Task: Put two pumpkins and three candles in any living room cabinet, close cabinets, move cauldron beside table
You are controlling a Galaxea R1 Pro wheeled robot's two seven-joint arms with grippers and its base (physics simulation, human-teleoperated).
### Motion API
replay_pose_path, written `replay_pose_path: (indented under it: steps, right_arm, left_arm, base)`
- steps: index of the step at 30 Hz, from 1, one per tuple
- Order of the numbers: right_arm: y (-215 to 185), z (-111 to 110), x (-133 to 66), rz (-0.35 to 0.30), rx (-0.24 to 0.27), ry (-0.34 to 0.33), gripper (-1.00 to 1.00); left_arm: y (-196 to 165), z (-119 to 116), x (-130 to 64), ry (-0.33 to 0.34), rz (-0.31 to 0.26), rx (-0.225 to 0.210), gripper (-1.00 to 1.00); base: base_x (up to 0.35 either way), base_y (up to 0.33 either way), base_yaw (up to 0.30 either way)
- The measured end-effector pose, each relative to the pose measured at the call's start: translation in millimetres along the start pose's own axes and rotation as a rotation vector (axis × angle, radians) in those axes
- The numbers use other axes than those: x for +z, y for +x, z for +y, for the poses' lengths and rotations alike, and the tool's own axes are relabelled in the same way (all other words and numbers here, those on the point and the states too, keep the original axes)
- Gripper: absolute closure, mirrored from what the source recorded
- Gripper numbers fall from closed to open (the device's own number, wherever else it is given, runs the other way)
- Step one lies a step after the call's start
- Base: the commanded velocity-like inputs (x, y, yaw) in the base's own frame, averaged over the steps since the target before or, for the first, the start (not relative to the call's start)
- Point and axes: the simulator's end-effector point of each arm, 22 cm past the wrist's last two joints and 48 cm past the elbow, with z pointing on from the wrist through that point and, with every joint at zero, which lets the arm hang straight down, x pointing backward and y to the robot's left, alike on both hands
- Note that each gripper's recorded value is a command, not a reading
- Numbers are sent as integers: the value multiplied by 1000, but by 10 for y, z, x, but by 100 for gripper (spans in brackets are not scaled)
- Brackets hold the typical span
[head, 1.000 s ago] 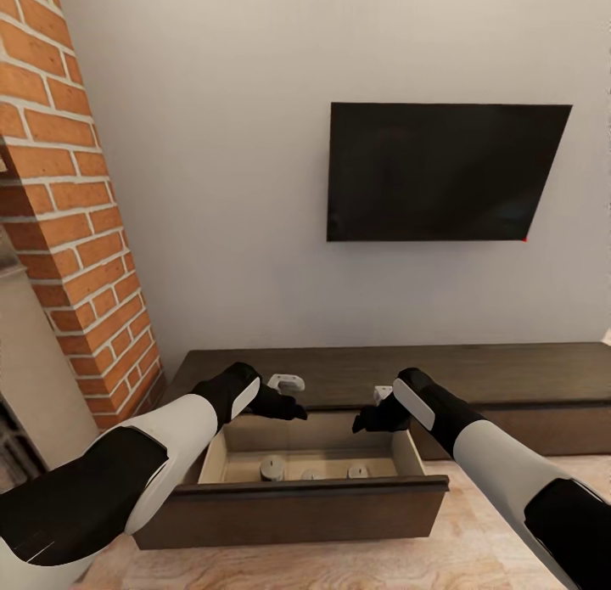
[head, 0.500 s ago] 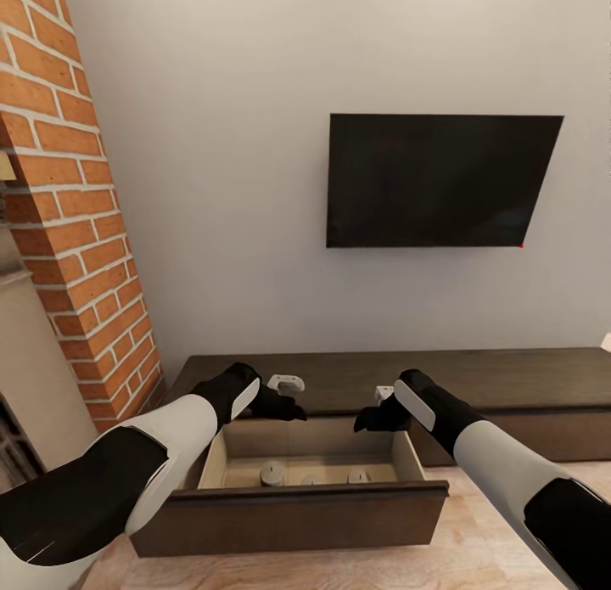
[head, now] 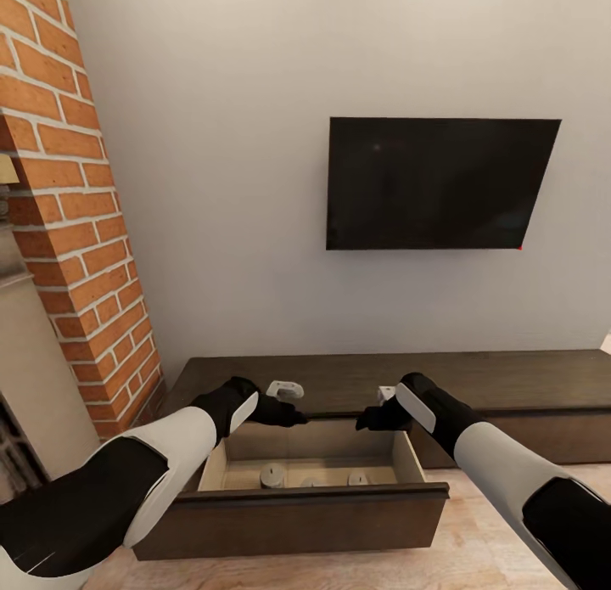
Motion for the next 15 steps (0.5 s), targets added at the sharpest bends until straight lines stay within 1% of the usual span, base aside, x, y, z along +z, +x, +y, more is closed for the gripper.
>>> replay_pose_path:
  steps: [1,3,12,13,15]
  right_arm:
    - [21,-25,51,-5,13,6,-100]
    - [42,-23,97,-9,23,9,-100]
    - [57,-14,130,-12,30,12,-100]
    - [45,-14,130,-17,30,12,-100]
    - [16,-15,130,-30,32,12,-100]
  left_arm:
    - [23,5,21,-1,-7,1,-100]
    - [41,7,35,-1,-11,1,-100]
    - [142,-8,83,7,-7,-12,-100]
    - [136,-34,86,20,-14,-34,-100]
    - [125,-53,85,29,-18,-50,-100]
  base:
    - [0,0,0]
    - [0,0,0]
    - [0,0,0]
    - [0,0,0]
    - [0,0,0]
